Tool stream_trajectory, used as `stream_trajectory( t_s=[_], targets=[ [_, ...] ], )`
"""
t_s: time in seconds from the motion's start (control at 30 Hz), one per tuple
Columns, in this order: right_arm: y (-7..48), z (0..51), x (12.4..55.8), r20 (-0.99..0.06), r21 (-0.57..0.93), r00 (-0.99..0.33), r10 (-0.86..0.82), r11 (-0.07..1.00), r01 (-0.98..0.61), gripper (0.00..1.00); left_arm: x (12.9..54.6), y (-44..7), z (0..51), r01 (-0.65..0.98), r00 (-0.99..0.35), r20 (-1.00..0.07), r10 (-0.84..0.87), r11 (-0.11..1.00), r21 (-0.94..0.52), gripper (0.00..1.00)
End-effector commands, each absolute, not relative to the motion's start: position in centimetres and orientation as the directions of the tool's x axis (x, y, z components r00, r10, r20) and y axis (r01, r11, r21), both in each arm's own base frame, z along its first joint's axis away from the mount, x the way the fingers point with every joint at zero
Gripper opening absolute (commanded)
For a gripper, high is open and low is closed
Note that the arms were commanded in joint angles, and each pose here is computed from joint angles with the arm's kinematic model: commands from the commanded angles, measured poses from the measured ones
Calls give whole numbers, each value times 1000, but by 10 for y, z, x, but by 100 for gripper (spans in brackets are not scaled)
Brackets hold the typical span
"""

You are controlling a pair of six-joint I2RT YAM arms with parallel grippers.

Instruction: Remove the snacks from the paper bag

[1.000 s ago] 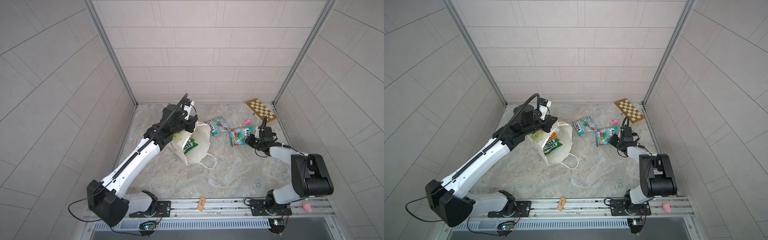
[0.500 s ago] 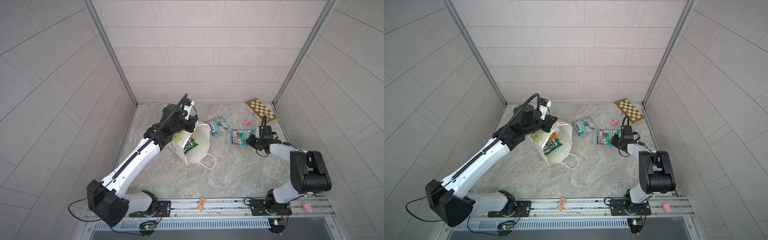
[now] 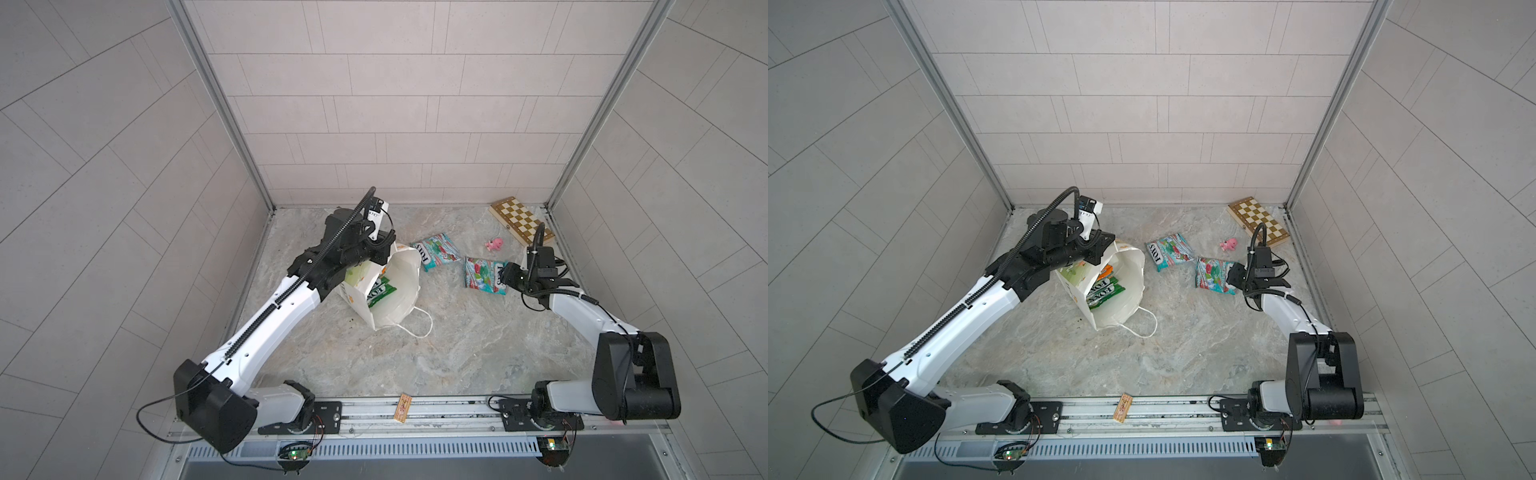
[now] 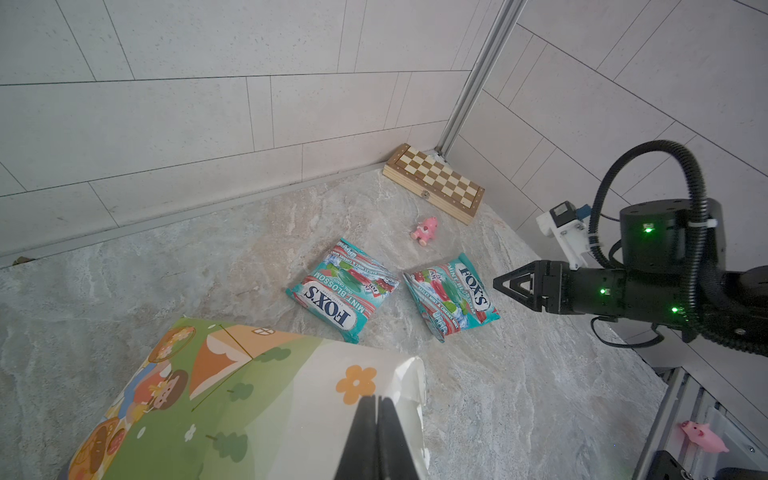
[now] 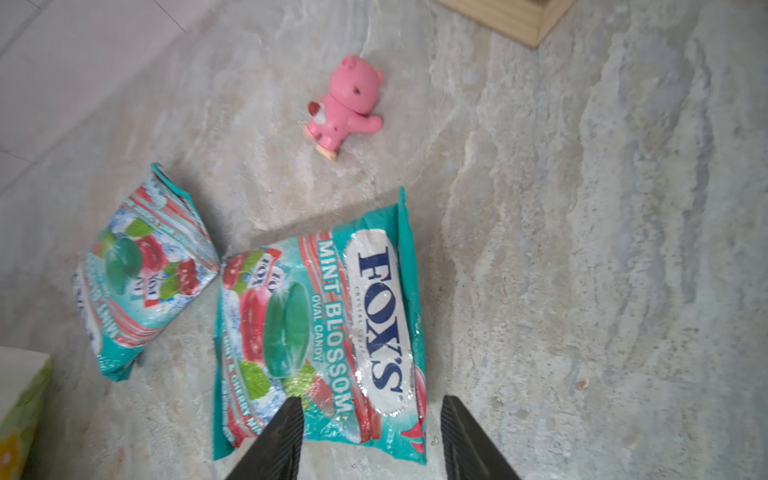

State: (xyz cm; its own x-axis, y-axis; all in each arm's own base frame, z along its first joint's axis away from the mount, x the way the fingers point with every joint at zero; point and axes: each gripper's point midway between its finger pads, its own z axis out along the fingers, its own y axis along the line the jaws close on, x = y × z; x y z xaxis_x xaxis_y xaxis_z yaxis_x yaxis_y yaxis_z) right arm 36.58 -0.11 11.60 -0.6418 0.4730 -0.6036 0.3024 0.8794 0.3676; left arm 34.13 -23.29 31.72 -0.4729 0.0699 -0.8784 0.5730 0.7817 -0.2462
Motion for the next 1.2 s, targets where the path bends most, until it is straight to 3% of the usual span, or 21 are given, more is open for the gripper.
stream_trajectory(
  t_s=[0.0,0.3,0.67,1.17],
  targets=[
    [27,141,362,-635,419,-652,415,894,161,55,337,-236,319,597,-462,-883,84,766,-239,0],
    [123,199,336,-731,434,-641,232,884,-175,54,331,-238,324,624,-439,-893,94,748,-228,0],
    [234,232,286,-764,509,-630,136,728,-460,45,331,-239,325,623,-440,-894,80,744,-240,0],
    [356,204,258,-678,612,-735,3,558,-561,33,333,-238,324,609,-446,-892,72,755,-244,0]
  ],
)
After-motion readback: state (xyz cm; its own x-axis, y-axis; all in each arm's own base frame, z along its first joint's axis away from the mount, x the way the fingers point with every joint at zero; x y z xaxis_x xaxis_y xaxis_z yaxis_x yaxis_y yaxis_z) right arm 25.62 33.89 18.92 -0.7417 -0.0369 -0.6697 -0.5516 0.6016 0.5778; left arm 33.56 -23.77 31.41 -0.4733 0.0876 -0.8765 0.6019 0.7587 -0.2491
